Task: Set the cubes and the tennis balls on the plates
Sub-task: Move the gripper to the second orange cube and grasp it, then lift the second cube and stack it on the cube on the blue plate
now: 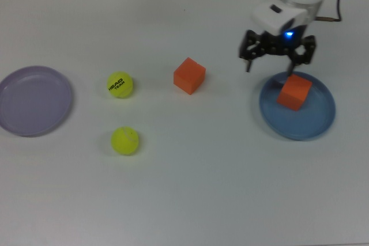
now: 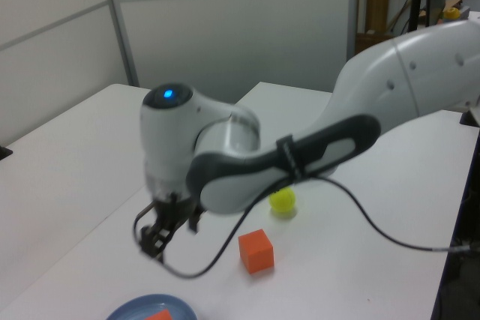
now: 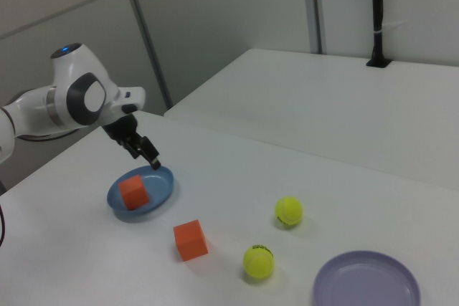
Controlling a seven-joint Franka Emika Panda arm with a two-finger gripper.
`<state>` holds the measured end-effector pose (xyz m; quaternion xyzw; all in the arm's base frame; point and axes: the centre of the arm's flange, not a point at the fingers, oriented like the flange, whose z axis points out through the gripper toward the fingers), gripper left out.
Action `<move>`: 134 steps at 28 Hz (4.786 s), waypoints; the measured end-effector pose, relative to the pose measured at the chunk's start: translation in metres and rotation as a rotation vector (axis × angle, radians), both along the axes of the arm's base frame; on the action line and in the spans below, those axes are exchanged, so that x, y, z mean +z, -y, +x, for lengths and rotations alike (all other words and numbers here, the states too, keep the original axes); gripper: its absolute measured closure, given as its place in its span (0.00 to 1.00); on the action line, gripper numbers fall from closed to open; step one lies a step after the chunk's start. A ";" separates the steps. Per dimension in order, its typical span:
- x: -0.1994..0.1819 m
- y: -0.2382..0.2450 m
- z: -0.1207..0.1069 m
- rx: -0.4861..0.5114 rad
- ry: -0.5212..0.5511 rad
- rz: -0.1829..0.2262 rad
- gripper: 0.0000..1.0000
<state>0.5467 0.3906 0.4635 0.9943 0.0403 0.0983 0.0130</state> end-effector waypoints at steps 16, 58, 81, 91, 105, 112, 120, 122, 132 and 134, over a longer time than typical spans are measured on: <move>-0.007 0.143 0.004 -0.348 -0.139 -0.024 0.00; -0.144 0.150 -0.012 -0.459 -0.108 0.039 0.00; -0.008 0.092 -0.012 -0.296 0.004 0.137 0.37; 0.028 0.002 -0.032 -0.126 0.044 0.207 0.37; -0.048 -0.066 -0.050 0.003 -0.030 0.132 0.37; -0.068 -0.074 -0.047 0.017 -0.041 0.111 0.37; -0.068 -0.082 -0.040 0.023 -0.031 0.119 0.37; -0.065 -0.084 -0.040 0.024 -0.026 0.124 0.37; -0.053 -0.088 -0.038 0.028 -0.009 0.141 0.37; -0.055 -0.089 -0.038 0.028 -0.011 0.139 0.37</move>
